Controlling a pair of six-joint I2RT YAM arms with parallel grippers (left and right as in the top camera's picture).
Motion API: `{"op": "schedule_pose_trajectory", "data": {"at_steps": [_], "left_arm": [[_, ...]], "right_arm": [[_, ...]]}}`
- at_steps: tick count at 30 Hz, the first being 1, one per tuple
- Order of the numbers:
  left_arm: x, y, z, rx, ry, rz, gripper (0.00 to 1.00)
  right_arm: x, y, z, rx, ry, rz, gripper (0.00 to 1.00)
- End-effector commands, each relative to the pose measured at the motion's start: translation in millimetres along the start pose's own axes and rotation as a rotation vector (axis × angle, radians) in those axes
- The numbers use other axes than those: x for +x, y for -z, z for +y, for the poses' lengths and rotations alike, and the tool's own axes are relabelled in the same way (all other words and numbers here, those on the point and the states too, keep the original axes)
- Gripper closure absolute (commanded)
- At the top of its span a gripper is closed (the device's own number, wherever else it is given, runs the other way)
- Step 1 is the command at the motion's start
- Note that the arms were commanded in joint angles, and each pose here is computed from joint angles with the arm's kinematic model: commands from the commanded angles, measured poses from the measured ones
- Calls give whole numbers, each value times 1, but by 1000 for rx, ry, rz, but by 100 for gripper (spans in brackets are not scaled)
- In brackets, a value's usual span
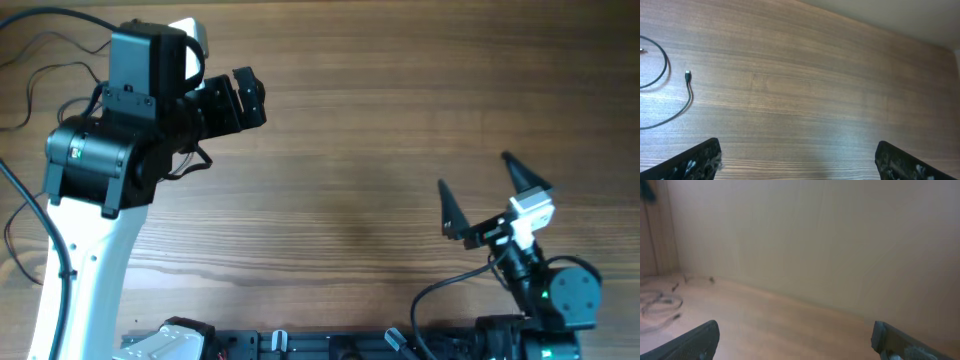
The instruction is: Untangle cables
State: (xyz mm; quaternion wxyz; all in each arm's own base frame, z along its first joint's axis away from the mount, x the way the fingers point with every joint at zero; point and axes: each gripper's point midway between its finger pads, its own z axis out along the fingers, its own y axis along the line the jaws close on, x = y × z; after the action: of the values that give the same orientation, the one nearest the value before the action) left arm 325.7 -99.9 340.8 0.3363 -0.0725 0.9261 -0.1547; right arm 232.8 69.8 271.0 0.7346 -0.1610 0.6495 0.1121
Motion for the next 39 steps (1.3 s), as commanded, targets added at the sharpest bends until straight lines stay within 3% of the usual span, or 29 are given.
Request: {"op": "schedule_pose_trajectory", "data": {"at_steps": [1, 14, 18, 21, 39], "left_arm": [[1, -1, -2, 7, -1, 4, 0], [1, -1, -2, 7, -1, 4, 0], [1, -1, -2, 7, -1, 4, 0], [1, -1, -2, 7, -1, 4, 0], [-3, -1, 6, -38, -15, -17, 0]], "right_arm": [[26, 6, 6, -17, -3, -4, 0], [74, 5, -8, 78, -113, 16, 0], [93, 10, -6, 85, -149, 90, 0], [91, 10, -7, 88, -214, 81, 0], [94, 9, -7, 89, -217, 94, 0]]}}
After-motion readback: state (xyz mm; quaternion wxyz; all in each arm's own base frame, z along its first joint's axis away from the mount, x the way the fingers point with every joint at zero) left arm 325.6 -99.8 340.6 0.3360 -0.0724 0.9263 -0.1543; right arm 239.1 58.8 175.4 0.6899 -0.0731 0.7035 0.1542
